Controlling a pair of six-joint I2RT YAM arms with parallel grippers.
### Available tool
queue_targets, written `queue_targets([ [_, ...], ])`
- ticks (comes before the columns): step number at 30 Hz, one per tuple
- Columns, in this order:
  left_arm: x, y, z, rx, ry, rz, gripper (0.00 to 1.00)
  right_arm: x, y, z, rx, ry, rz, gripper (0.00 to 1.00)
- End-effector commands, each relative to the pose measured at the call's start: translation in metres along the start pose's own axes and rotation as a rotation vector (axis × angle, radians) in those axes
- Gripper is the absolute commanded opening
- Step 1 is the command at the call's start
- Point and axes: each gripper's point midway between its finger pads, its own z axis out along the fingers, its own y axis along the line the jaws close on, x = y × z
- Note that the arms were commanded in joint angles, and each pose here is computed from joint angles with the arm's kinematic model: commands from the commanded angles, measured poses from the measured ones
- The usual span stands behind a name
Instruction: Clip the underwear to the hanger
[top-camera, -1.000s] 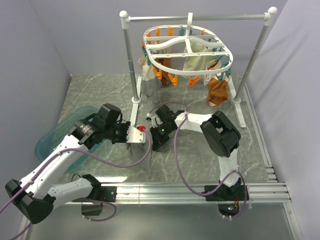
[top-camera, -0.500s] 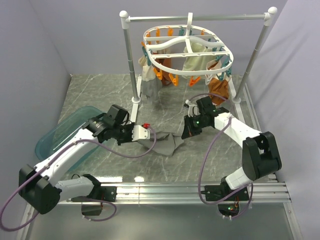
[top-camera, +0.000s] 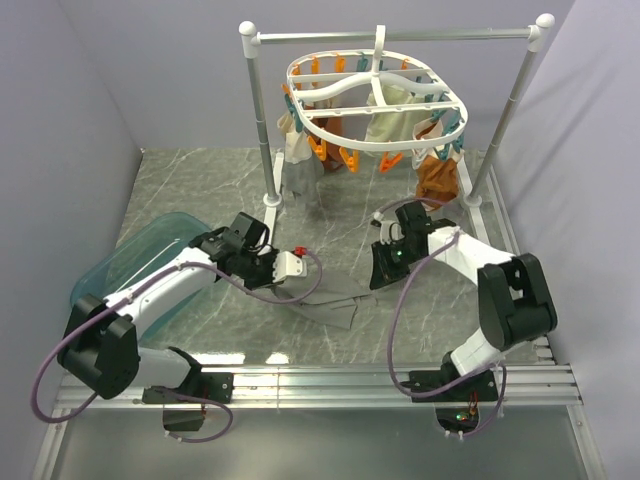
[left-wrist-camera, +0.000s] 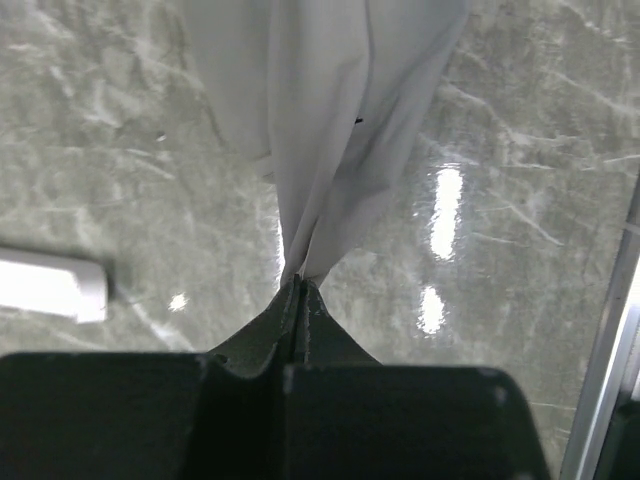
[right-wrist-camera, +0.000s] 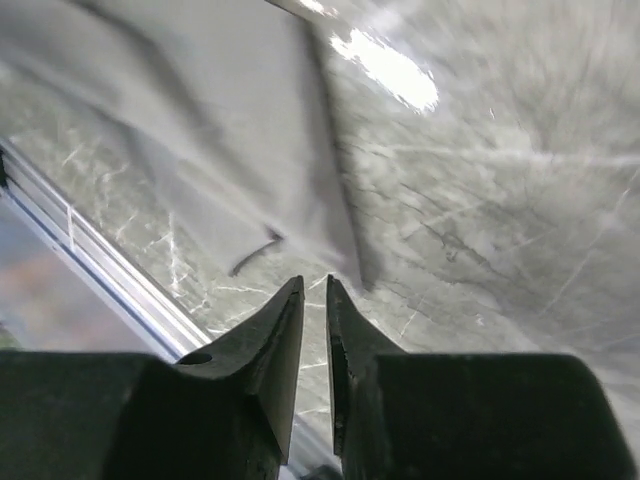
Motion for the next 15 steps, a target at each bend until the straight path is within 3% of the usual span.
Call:
queue_targets([
  [1,-0.019,0.005,0.002,0.023,-0.074,-0.006,0.0,-0.036,0.025,-0.031,-0.052,-0.18,-0.271,0.23],
  [7,-0.02,0.005,0.007,0.075,-0.092,-0.041,0.0,-0.031,0.056,-0.053,-0.094,-0.316,-0.704,0.21],
  [11,-0.024,0.016,0.007,0.071,-0.108,-0.093,0.0,-0.01,0.078,-0.034,-0.065,-0.301,-1.015,0.19],
  [15,-0.026,0.023,0.01,0.079,-0.122,-0.138,0.0,0.004,0.093,-0.012,-0.103,-0.242,-1.136,0.25],
])
